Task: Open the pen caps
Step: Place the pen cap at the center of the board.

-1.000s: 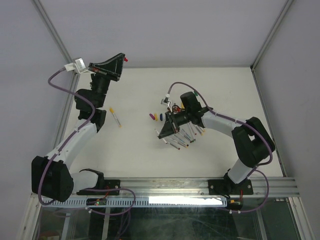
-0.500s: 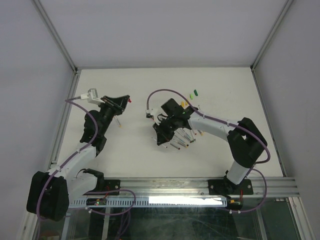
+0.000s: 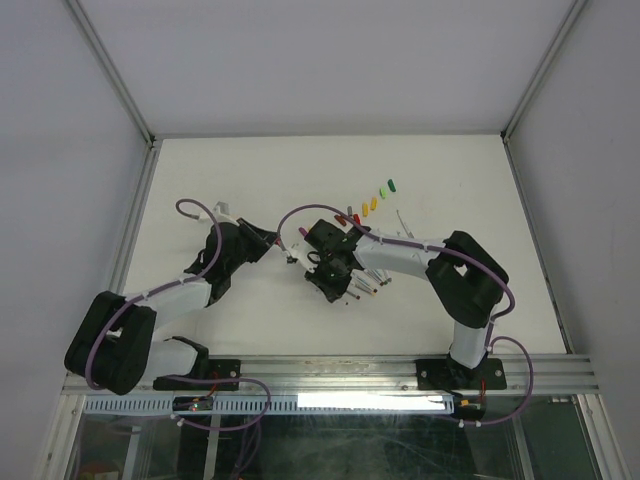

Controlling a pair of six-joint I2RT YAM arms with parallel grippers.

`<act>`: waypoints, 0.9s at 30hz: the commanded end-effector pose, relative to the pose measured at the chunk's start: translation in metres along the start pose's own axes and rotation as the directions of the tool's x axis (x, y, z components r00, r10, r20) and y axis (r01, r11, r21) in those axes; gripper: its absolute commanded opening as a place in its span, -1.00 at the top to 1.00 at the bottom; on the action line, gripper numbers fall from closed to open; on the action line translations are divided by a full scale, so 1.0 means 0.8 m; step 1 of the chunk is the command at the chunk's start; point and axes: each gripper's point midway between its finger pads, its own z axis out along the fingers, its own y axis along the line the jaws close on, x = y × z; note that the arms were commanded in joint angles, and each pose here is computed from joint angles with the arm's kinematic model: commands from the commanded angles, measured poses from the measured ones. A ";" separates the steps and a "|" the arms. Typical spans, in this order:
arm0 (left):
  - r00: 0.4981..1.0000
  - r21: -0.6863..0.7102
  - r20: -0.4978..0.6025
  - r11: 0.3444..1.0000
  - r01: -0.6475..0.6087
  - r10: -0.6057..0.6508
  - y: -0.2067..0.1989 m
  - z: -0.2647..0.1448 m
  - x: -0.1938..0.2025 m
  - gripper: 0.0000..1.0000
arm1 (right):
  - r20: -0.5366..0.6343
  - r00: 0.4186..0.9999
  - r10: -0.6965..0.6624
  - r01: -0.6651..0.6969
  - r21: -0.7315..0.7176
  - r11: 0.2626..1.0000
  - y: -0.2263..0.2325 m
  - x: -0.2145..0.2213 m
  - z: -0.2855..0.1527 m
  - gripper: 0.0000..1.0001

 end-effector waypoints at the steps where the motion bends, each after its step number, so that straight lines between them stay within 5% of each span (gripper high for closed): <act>1: 1.000 -0.012 0.016 1.000 0.023 -0.023 -0.014 0.020 -0.001 1.00 | 0.013 0.999 -0.032 0.031 0.070 0.997 -0.016 -0.014 -0.009 0.71; 19: 0.993 -0.245 -0.113 0.969 -0.011 -0.017 0.060 0.070 0.059 0.87 | 0.027 0.999 -0.046 0.045 0.061 0.997 -0.013 -0.018 -0.017 0.48; 27: 0.996 -0.258 -0.090 0.966 -0.020 -0.003 0.062 0.068 0.053 0.50 | 0.060 0.996 -0.061 0.058 0.056 0.997 -0.012 -0.025 -0.027 0.40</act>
